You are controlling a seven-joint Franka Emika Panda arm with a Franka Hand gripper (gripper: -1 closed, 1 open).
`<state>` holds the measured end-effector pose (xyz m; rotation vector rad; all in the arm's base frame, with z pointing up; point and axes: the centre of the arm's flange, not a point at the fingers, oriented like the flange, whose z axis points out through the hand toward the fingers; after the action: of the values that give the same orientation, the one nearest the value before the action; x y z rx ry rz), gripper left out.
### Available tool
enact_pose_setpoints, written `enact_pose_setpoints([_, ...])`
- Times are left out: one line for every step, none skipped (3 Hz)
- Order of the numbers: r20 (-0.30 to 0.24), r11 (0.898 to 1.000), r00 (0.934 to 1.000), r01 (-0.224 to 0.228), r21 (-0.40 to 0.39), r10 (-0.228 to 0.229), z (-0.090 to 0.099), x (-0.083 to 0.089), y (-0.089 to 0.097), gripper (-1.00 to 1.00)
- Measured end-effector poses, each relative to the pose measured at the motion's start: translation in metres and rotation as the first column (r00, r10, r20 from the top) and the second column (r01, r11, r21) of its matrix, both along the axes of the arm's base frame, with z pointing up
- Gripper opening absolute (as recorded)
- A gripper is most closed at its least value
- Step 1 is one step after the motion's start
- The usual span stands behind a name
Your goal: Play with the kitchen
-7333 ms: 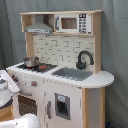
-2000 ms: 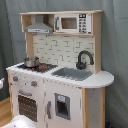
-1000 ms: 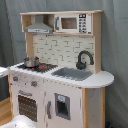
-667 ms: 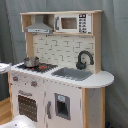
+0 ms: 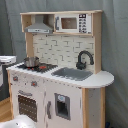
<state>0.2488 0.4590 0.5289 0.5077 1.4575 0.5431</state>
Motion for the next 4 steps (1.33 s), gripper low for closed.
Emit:
enact_pose_setpoints([-0.016, 1.0, 0.9999, -0.006, -0.028, 0.005, 0.014, 0.02, -0.014, 1.0])
enact_pose_setpoints([-0.034, 0.998, 0.9994, -0.014, -0.054, 0.012, 0.022, 0.044, -0.028, 1.0])
enact_pose_setpoints([-0.05, 0.997, 0.9987, 0.0, -0.075, -0.003, 0.027, 0.075, -0.05, 1.0])
enact_pose_setpoints([-0.055, 0.996, 0.9984, 0.009, -0.09, -0.014, 0.034, 0.105, -0.072, 1.0])
